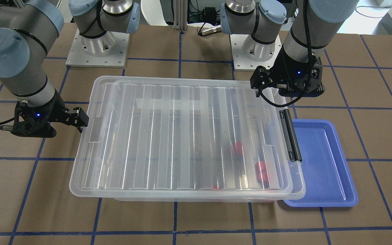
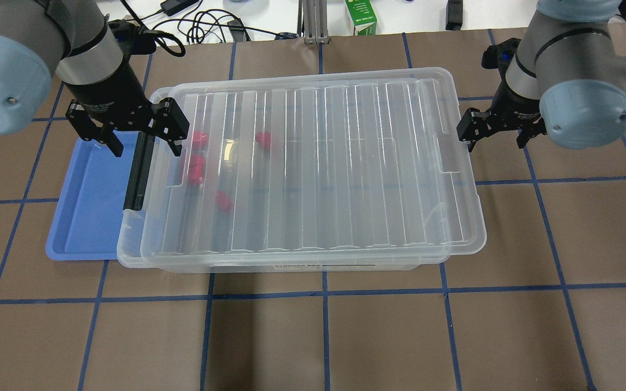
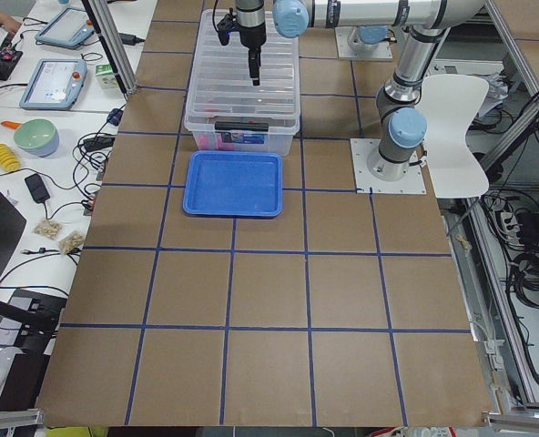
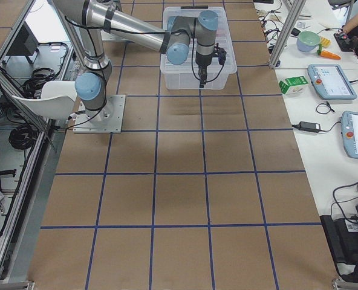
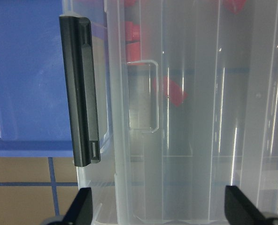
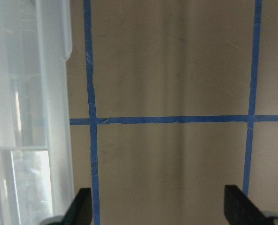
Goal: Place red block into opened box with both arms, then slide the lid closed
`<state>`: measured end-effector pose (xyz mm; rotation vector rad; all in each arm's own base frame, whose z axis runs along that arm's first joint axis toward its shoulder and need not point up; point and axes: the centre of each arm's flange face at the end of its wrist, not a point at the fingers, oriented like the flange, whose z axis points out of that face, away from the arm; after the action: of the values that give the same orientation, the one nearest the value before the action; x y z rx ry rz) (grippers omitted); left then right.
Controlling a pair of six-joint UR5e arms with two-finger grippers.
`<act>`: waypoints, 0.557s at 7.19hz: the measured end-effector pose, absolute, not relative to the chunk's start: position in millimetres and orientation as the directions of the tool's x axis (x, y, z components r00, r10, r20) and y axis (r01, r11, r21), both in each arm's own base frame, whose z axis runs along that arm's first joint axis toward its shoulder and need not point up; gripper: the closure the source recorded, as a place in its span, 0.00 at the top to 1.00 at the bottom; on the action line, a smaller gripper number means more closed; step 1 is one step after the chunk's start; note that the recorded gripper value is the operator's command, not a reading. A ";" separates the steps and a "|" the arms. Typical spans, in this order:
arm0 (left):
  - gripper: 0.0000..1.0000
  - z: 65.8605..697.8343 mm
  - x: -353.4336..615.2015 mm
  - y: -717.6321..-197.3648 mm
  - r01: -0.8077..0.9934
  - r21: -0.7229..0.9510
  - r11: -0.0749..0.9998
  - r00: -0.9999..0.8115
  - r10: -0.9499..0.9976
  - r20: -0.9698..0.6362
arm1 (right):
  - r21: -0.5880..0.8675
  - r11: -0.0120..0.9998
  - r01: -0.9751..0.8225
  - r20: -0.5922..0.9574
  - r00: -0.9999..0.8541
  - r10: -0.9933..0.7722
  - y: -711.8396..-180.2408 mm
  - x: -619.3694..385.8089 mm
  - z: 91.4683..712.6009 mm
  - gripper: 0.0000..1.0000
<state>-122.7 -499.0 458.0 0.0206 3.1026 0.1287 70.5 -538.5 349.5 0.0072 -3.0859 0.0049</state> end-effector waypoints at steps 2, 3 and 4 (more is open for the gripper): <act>1.00 458.0 -122.6 -499.0 0.012 0.083 0.996 -0.999 0.015 -0.036 | -0.018 1.000 -0.020 0.059 -0.998 -0.019 -541.0 79.6 352.0 1.00; 1.00 457.9 -122.5 -499.1 0.011 0.083 0.996 -0.999 0.014 -0.037 | -0.043 0.999 -0.030 0.062 -0.998 -0.027 -548.3 76.4 362.3 1.00; 1.00 458.0 -122.1 -499.2 0.011 0.083 0.997 -0.999 0.014 -0.037 | -0.064 0.997 -0.037 0.066 -0.997 -0.033 -556.6 71.4 384.9 1.00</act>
<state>-122.1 -499.2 458.0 0.0191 3.1017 0.1282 71.4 -556.6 384.9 0.0540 -3.0743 0.1010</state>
